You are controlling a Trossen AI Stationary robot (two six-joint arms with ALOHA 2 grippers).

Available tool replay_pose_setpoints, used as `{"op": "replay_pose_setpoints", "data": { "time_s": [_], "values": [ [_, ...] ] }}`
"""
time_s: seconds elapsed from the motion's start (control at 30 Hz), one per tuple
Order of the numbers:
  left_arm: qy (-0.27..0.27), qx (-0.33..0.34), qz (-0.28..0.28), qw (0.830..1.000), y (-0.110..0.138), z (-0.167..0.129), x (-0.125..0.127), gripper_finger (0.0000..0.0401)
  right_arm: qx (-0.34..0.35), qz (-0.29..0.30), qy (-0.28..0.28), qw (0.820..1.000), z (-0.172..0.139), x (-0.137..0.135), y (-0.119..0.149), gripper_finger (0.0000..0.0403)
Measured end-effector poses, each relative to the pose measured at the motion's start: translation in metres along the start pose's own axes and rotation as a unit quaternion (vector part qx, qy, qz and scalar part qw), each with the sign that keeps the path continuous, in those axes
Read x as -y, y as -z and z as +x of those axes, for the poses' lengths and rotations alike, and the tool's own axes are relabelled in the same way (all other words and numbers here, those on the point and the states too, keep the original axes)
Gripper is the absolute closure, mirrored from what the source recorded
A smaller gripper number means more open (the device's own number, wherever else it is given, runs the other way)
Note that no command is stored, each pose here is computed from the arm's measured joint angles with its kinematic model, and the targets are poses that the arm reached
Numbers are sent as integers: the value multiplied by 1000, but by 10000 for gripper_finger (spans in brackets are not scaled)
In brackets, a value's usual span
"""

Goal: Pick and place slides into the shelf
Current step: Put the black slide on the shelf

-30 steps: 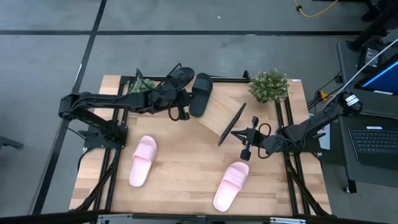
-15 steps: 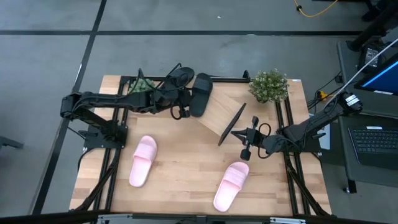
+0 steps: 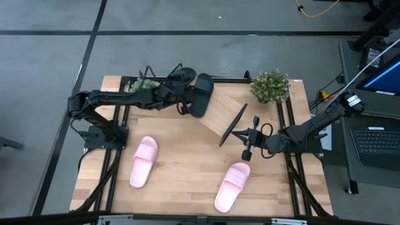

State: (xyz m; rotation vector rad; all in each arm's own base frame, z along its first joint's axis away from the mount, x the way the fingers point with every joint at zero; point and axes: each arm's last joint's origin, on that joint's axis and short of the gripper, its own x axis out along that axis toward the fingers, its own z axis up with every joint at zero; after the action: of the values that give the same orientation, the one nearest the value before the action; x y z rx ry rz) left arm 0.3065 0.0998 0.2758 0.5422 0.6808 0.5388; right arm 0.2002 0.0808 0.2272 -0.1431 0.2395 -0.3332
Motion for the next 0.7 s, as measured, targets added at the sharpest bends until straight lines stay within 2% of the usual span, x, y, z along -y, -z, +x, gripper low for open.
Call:
{"op": "replay_pose_setpoints", "data": {
  "time_s": [0.2, 0.37, 0.5, 0.7],
  "values": [
    [-9, -13, 8, 1000, 4, 5, -3, 281, 12, -15, 0, 1000, 0, 0, -3, 383],
    [-22, -22, 5, 1000, 8, 7, -9, 281, 10, -15, 0, 1000, 0, 0, -3, 394],
    [-7, -17, 2, 1000, 10, 13, -9, 281, 10, -16, 0, 1000, 0, 0, -3, 398],
    [-3, -21, 21, 1000, 12, 21, -5, 281, 10, -15, 0, 1000, 0, 0, -3, 383]
  ]
}}
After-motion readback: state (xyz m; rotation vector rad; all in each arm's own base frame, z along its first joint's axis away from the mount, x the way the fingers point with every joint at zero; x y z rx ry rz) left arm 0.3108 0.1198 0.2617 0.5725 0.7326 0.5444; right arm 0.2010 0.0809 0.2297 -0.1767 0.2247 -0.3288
